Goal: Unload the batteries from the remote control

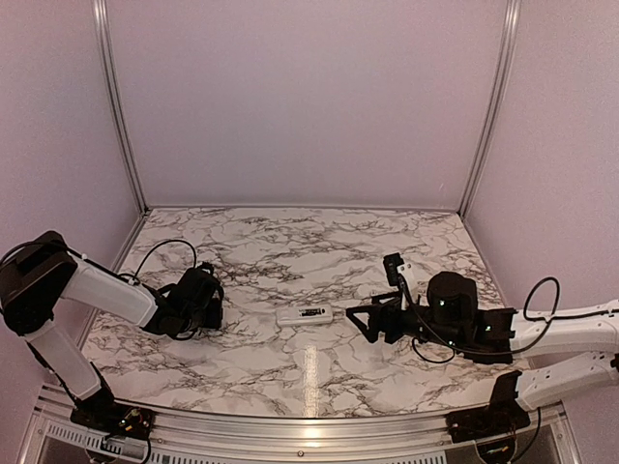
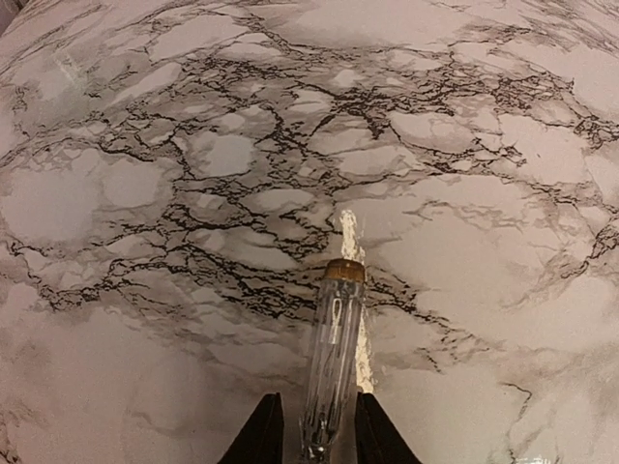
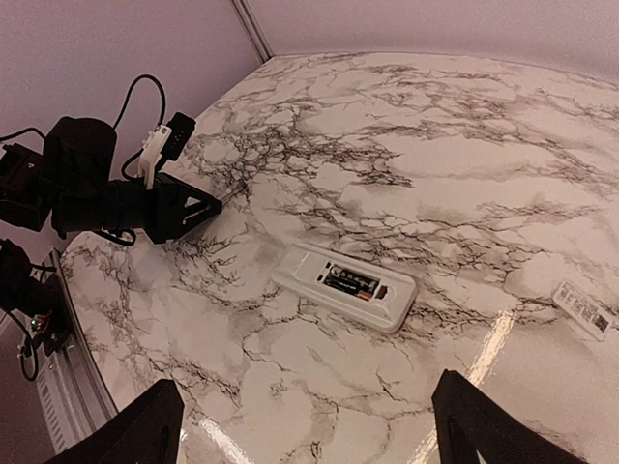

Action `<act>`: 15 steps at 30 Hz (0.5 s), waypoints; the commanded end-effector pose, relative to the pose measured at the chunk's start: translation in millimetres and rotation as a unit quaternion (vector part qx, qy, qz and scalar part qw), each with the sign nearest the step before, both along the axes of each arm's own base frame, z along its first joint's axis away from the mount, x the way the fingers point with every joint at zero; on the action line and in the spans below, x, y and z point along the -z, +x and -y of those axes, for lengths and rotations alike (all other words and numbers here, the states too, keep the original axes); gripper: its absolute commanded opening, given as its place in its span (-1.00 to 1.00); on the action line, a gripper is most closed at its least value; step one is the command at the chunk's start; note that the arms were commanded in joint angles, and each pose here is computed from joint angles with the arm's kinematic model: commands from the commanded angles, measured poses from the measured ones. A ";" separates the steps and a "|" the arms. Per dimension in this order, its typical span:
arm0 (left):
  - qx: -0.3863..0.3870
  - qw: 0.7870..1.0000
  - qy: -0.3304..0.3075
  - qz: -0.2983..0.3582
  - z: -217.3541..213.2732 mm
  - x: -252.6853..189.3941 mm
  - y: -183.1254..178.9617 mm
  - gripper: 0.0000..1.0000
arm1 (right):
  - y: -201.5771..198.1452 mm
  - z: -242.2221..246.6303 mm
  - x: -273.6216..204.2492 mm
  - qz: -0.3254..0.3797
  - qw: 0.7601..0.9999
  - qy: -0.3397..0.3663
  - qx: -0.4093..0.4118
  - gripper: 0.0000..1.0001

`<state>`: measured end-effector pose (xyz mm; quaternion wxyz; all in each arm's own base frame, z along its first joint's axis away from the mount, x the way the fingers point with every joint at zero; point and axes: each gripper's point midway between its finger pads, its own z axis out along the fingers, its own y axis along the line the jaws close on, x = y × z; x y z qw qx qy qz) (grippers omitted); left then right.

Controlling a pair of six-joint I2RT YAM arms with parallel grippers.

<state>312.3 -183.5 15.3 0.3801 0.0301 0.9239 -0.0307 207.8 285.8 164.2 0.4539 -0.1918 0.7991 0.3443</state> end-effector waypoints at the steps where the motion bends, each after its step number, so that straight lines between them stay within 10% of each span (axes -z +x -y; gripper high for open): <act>1: 0.018 0.999 0.003 -0.037 -1.9 20.7 -11.8 -0.55 | 1.0 -6.4 -12.6 0.009 1.000 0.002 -0.003 0.77; 15: 0.093 0.995 -0.045 0.010 31.6 -10.9 -5.0 -1.00 | 6.3 -10.4 -22.5 0.014 1.000 -0.009 0.002 0.78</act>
